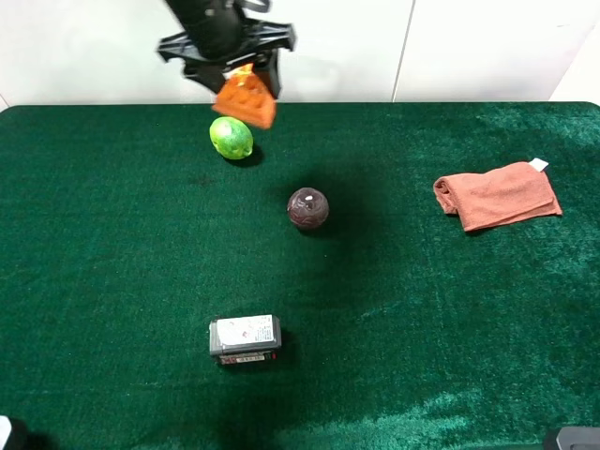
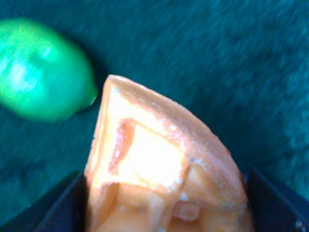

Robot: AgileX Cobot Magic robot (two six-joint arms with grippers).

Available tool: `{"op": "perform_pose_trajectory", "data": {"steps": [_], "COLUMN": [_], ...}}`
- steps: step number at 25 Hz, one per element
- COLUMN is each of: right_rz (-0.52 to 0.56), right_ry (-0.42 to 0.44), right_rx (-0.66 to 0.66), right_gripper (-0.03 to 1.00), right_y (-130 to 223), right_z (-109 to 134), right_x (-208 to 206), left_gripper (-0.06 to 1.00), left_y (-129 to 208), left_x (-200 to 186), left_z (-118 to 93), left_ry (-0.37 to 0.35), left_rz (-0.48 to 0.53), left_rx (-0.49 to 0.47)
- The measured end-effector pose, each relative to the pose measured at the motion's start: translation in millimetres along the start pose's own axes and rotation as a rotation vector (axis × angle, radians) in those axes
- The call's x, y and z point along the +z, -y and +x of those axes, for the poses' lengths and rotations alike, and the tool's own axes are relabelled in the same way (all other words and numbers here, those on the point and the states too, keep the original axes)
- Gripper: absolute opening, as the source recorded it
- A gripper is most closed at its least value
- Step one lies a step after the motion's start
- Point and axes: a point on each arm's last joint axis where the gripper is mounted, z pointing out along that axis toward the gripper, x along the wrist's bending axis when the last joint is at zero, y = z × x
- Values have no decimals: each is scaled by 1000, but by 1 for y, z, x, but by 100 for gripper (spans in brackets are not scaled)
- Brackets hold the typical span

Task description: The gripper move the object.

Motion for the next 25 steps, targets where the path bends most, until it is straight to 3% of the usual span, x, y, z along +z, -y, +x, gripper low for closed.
{"op": "perform_pose_trajectory", "data": {"steps": [8,19,25], "right_rz": [0,0,0], "right_ry": [0,0,0], "right_rx": [0,0,0], "right_gripper": [70,70,70], "right_y": [0,0,0], "right_z": [0,0,0], "right_x": [0,0,0], "left_gripper": [67,67,67], "left_y": [-20,-29,-26], "left_x": [40,83,108], "left_z": [-18,-14,-10], "left_ry": [2,-7,-8], "left_rz": [-6,-100,-104], "left_rx": [46,59,54]}}
